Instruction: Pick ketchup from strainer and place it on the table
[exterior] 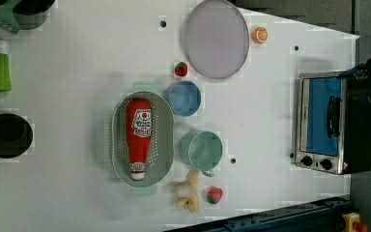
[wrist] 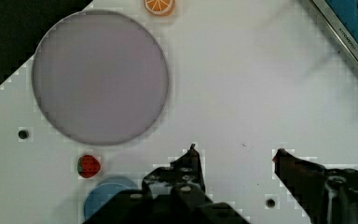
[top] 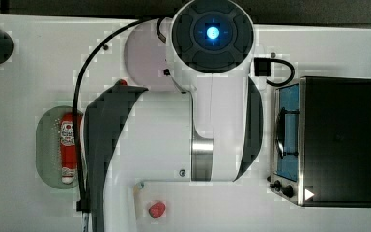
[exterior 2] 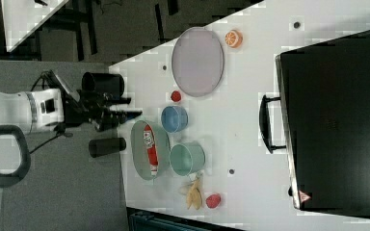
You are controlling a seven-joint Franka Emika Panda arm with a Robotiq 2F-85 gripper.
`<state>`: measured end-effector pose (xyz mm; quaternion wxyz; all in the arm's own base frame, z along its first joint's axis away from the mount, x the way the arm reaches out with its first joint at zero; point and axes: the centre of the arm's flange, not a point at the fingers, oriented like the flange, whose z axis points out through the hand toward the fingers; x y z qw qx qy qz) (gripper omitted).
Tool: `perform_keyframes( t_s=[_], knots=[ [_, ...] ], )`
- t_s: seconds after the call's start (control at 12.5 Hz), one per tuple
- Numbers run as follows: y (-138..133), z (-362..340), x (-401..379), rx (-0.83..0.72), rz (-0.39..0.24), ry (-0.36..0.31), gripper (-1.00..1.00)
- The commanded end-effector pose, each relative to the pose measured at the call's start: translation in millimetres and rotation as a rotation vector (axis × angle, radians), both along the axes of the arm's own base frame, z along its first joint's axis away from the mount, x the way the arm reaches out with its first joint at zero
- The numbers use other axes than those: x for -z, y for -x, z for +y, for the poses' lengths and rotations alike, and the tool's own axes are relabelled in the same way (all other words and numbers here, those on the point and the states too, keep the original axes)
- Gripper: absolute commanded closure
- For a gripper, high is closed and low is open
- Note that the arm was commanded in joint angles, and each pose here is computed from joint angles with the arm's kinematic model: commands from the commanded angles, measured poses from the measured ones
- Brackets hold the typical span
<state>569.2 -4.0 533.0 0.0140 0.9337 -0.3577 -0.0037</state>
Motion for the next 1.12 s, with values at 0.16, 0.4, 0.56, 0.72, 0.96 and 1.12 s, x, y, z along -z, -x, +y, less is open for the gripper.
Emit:
perform_keyframes(
  t_s=[0.16, 0.4, 0.56, 0.72, 0.96, 1.12],
  knots=[
    [65, 16, -51, 0.077, 0.022, -0.020, -0.82],
    [58, 74, -44, -0.032, -0.013, -0.014, -1.00],
    [57, 126, -33, -0.129, -0.019, -0.012, -1.00],
    [64, 183, -16, -0.237, -0.001, -0.009, -1.00],
    [80, 263, 12, -0.392, 0.006, -0.021, -1.00],
    [95, 310, 40, -0.487, 0.039, -0.043, -1.00]
  ],
)
